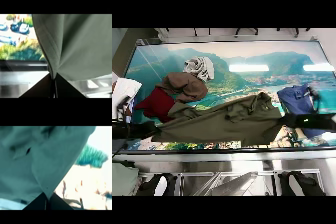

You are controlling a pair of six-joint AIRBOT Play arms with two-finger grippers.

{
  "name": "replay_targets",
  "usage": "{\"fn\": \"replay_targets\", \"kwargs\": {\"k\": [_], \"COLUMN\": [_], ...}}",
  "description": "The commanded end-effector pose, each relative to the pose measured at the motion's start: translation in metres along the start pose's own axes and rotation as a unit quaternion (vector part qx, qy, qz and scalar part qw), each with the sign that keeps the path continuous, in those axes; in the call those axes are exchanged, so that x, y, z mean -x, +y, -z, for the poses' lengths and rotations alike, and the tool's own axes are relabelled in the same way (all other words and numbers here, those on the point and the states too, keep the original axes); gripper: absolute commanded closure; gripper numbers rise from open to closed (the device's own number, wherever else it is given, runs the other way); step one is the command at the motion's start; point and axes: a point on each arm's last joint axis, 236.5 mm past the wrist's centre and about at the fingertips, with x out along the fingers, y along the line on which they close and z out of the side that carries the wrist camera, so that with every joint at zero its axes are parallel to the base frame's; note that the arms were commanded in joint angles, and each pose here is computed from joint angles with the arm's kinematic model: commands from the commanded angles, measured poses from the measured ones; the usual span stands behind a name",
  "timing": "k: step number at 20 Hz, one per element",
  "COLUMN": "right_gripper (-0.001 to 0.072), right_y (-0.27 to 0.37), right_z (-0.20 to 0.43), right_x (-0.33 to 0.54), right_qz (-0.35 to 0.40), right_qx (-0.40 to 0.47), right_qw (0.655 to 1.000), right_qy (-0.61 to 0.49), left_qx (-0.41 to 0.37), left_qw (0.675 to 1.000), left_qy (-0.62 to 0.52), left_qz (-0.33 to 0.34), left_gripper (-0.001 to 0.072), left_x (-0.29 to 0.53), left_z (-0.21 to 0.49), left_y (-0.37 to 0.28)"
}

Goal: Fold the shirts.

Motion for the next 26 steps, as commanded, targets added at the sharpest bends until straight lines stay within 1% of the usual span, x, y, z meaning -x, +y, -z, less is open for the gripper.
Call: {"fn": "replay_targets", "kwargs": {"k": [1,3,5,6,7,9,10,11,12,14,15,17,19,21,22,24,26], "right_gripper": [0.0682,0.0682,0.0682,0.0682,0.0682,0.0682,0.0682,0.0682,0.0682,0.0682,0.0682,0.0682,0.0682,0.0682,0.0681,0.0681,0.0681], "right_y": [0.046,0.065,0.093,0.105,0.116,0.124,0.123,0.124,0.133,0.139,0.135,0.129,0.122,0.105,0.094,0.060,0.031], "right_z": [-0.043,-0.064,-0.087,-0.094,-0.099,-0.100,-0.097,-0.094,-0.094,-0.095,-0.094,-0.096,-0.107,-0.120,-0.127,-0.144,-0.164], "right_x": [0.097,0.143,0.189,0.208,0.225,0.257,0.272,0.289,0.306,0.329,0.329,0.324,0.316,0.298,0.277,0.216,0.148], "right_qz": [0.039,0.063,0.069,0.070,0.073,0.107,0.130,0.148,0.149,0.160,0.165,0.171,0.178,0.191,0.193,0.190,0.172], "right_qx": [0.080,0.120,0.155,0.169,0.182,0.209,0.217,0.221,0.226,0.231,0.225,0.218,0.216,0.201,0.192,0.156,0.118], "right_qw": [0.989,0.979,0.963,0.955,0.949,0.934,0.929,0.924,0.915,0.901,0.903,0.906,0.908,0.918,0.928,0.951,0.967], "right_qy": [-0.114,-0.152,-0.212,-0.232,-0.248,-0.267,-0.269,-0.276,-0.298,-0.332,-0.328,-0.319,-0.311,-0.283,-0.255,-0.187,-0.144], "left_qx": [-0.048,-0.085,-0.114,-0.127,-0.143,-0.183,-0.182,-0.179,-0.187,-0.183,-0.181,-0.186,-0.193,-0.203,-0.212,-0.241,-0.249], "left_qw": [0.990,0.976,0.957,0.947,0.935,0.905,0.895,0.888,0.881,0.877,0.878,0.893,0.916,0.935,0.939,0.933,0.933], "left_qy": [-0.132,-0.195,-0.252,-0.279,-0.308,-0.375,-0.399,-0.418,-0.432,-0.442,-0.440,-0.401,-0.326,-0.230,-0.185,-0.127,-0.080], "left_qz": [-0.018,-0.038,-0.090,-0.100,-0.100,-0.085,-0.076,-0.064,-0.053,-0.048,-0.051,-0.077,-0.127,-0.177,-0.199,-0.234,-0.247], "left_gripper": [0.0691,0.0692,0.0692,0.0692,0.0692,0.0692,0.0692,0.0692,0.0693,0.0693,0.0693,0.0693,0.0692,0.0693,0.0693,0.0693,0.0693], "left_x": [0.089,0.150,0.212,0.242,0.270,0.321,0.341,0.354,0.365,0.372,0.371,0.345,0.294,0.228,0.195,0.139,0.083], "left_z": [-0.024,-0.030,-0.036,-0.038,-0.041,-0.044,-0.044,-0.044,-0.044,-0.049,-0.052,-0.058,-0.057,-0.047,-0.042,-0.049,-0.069], "left_y": [-0.038,-0.061,-0.070,-0.081,-0.094,-0.121,-0.124,-0.126,-0.128,-0.124,-0.121,-0.115,-0.098,-0.076,-0.066,-0.052,-0.038]}}
